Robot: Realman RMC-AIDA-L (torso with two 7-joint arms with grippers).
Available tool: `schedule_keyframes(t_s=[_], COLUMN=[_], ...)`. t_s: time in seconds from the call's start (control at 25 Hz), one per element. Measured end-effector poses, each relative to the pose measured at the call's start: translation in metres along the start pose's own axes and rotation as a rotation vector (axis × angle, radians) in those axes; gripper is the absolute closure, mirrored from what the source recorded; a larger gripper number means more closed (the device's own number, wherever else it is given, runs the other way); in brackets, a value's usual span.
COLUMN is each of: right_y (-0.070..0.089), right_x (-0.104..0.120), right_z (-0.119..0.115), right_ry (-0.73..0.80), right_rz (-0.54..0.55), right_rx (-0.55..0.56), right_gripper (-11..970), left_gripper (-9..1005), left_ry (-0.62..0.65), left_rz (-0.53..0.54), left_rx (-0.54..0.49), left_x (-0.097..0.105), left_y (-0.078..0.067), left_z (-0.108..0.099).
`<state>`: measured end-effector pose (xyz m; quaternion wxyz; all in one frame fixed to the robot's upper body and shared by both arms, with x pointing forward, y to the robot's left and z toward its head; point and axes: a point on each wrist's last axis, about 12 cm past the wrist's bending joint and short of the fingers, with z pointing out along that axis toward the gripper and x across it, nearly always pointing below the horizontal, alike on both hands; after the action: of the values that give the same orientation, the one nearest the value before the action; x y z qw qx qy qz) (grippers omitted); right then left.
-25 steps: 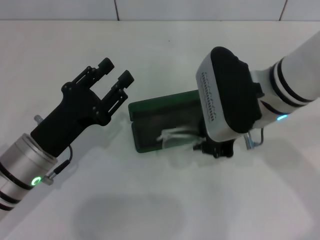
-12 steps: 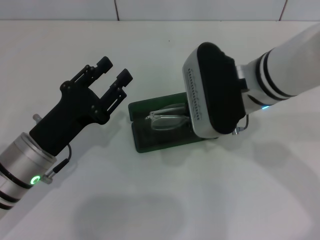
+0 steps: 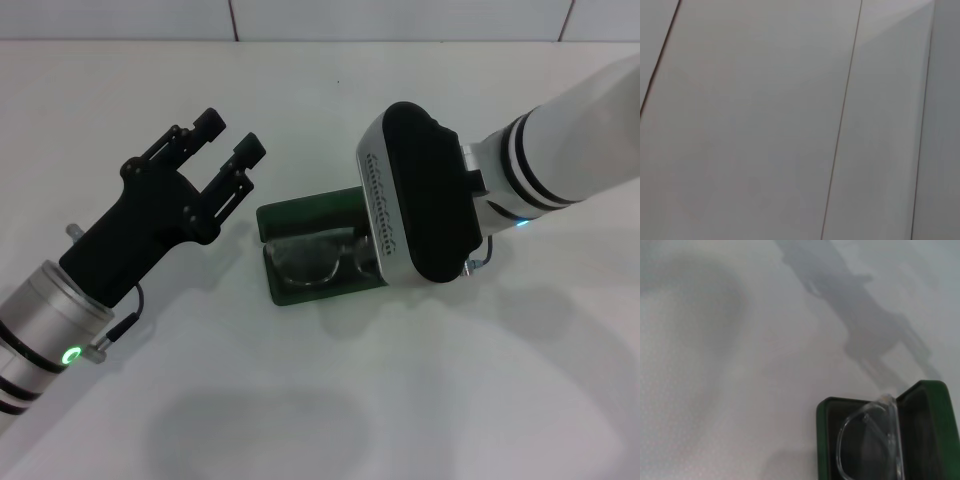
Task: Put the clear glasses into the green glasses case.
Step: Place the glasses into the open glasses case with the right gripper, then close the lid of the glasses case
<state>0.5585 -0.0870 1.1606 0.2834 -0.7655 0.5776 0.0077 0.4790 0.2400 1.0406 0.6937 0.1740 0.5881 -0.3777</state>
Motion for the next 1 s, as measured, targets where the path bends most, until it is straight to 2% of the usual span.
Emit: schedule_keyframes(t_s=[0.12, 0.36, 0.6, 0.76, 0.88, 1.0], right_y=[-0.001, -0.004, 0.007, 0.019, 0.028, 0.043], right_x=[0.001, 0.002, 0.003, 0.009, 0.023, 0.054], right_z=[-0.001, -0.009, -0.026, -0.044, -0.059, -0.061], right_ry=[0.003, -0.025, -0.097, -0.213, -0.337, -0.446], right_rz=[0.002, 0.011, 0.019, 0.052, 0.127, 0.235], right_rx=[0.009, 0.061, 0.103, 0.061, -0.015, -0.057], right_gripper=[666, 458, 460, 461, 462, 463], left_gripper=[423, 423, 423, 423, 424, 424], left_ry=[0.0, -0.001, 0.001, 0.0, -0.002, -0.001], left_rz=[0.001, 0.002, 0.002, 0.0, -0.001, -0.002], left_rx=[-0.001, -0.006, -0.01, -0.015, -0.015, -0.019], left_x=[0.0, 0.0, 0.0, 0.0, -0.001, 0.0], left_y=[0.0, 0.001, 0.002, 0.002, 0.002, 0.002], left_z=[0.001, 0.001, 0.001, -0.001, -0.001, -0.001])
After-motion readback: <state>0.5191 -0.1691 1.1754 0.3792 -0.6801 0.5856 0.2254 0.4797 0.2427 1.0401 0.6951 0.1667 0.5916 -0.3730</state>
